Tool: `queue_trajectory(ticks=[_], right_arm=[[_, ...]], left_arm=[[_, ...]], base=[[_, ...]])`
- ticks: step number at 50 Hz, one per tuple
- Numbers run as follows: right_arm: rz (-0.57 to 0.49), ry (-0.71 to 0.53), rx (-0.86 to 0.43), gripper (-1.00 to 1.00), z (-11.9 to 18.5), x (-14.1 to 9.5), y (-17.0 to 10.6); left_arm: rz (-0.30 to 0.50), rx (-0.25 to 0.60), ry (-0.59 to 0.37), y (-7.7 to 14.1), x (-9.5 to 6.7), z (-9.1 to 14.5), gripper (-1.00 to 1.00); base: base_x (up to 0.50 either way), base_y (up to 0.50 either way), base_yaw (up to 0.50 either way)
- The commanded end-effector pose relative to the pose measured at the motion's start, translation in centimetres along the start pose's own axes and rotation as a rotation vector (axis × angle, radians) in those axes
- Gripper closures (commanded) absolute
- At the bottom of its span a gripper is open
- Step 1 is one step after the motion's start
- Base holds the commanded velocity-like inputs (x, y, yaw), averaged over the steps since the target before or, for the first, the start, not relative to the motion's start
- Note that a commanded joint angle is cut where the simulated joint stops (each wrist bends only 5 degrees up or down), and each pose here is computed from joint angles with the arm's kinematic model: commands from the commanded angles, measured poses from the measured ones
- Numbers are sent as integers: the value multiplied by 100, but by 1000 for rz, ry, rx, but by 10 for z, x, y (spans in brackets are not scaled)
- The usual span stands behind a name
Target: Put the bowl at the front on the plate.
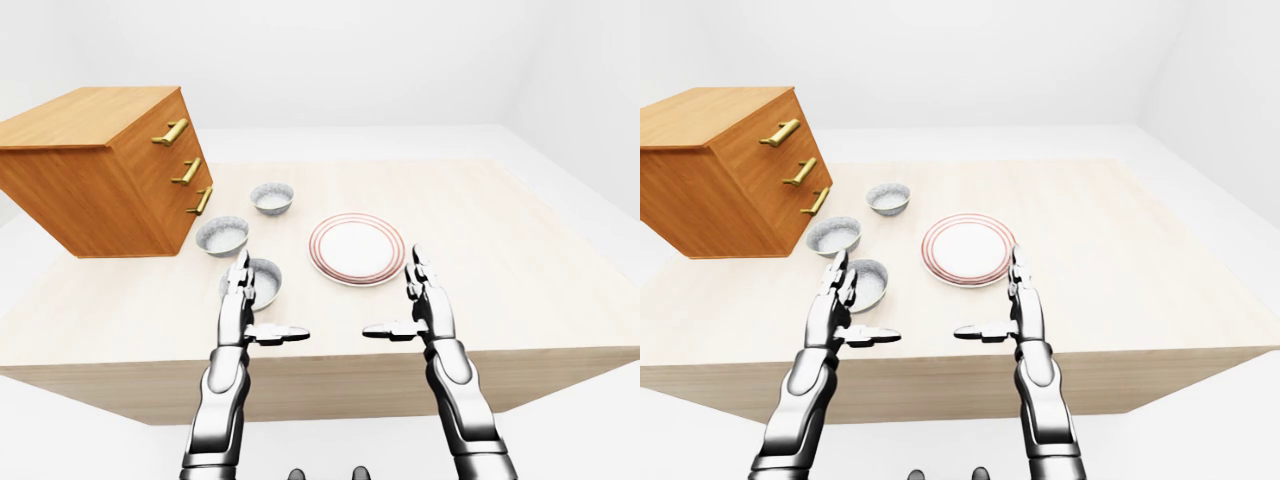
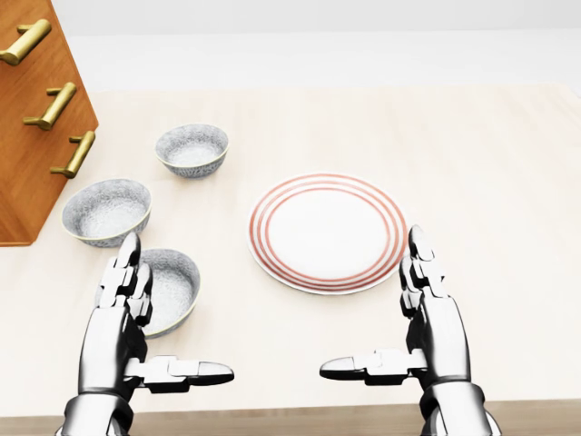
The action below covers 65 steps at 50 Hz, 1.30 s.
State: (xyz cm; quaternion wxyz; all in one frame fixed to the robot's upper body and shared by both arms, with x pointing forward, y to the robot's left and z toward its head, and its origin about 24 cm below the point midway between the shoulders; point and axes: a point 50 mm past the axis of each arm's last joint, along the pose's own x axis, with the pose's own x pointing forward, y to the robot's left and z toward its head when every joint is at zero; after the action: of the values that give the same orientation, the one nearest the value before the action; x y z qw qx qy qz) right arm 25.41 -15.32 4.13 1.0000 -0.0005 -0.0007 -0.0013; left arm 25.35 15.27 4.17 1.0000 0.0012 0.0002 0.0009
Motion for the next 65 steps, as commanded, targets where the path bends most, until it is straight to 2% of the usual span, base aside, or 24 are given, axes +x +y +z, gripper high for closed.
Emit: queue_trajectory(ticks=[1,9,11,16,19,20,26,30,31,32,34,35,37,39,43,45,46,47,49,51,54,57,61,65], right_arm=[[-4,-7,2,-100,0,0,-8],[-5,-5,-4,-100,1,1,-7],[-4,-4,-2,-100,1,1,-7],[-1,-3,-2,-100,1,0,-7],[-1,1,-4,-100,0,1,-7],[0,2,-2,-100,0,1,-7],[1,-1,1,-100,0,1,-7],[1,-2,2,-100,0,0,-8],[0,-4,-1,-100,1,0,-7],[1,-6,-4,-100,2,-1,-6],[0,-7,-5,-100,1,-1,-7],[0,-8,-6,-100,1,-1,-7],[-2,-9,-6,-100,1,-1,-7],[-6,-9,-7,-100,1,-2,-7],[-10,-8,-6,-100,1,-2,-8],[-9,-7,-6,-100,1,-2,-8],[-9,-7,-7,-100,2,-2,-7],[-11,-6,-8,-100,0,-2,-8],[-10,-6,-10,-100,0,-2,-7],[-9,-3,-10,-100,0,-2,-7],[-17,2,-8,-100,1,-2,-8],[-21,6,-10,-100,0,-1,-8],[-26,9,-12,-100,1,-2,-8],[-25,21,-14,-100,-2,0,-8]], left_arm=[[3,5,-1,6,0,0,-100],[8,2,-30,8,-8,7,-100],[83,-2,-97,17,-11,15,-100],[193,-49,-105,34,-21,24,-100],[253,-45,-106,40,-23,24,-100],[244,-50,-102,41,-25,25,-100],[338,-32,-122,55,-35,24,-100],[396,-29,-142,68,-48,26,-100],[490,-8,-159,75,-53,26,-100],[514,-2,-160,77,-56,25,-100],[525,1,-155,79,-58,24,-100],[550,-26,-156,85,-66,24,-100],[623,9,-143,91,-71,22,-100],[611,59,-106,91,-75,16,-100],[696,41,-84,104,-85,11,-100],[773,0,-92,113,-93,11,-100],[765,-27,-90,114,-95,11,-100],[807,-54,-77,122,-101,11,-100],[823,-76,-62,127,-103,10,-100],[918,-102,-41,141,-110,6,-100],[912,-100,-74,144,-113,3,-100],[955,-95,-83,147,-121,3,-100],[1033,-75,-62,153,-136,1,-100],[1010,-86,13,152,-146,-15,-100]], base=[[0,0,0],[0,0,0],[0,0,0],[0,0,0],[0,0,0],[0,0,0],[0,0,0],[0,0,0],[0,0,0],[0,0,0],[0,0,0],[0,0,0],[0,0,0],[0,0,0],[0,0,0],[0,0,0],[0,0,0],[0,0,0],[0,0,0],[0,0,0],[0,0,0],[0,0,0],[0,0,0],[0,0,0]])
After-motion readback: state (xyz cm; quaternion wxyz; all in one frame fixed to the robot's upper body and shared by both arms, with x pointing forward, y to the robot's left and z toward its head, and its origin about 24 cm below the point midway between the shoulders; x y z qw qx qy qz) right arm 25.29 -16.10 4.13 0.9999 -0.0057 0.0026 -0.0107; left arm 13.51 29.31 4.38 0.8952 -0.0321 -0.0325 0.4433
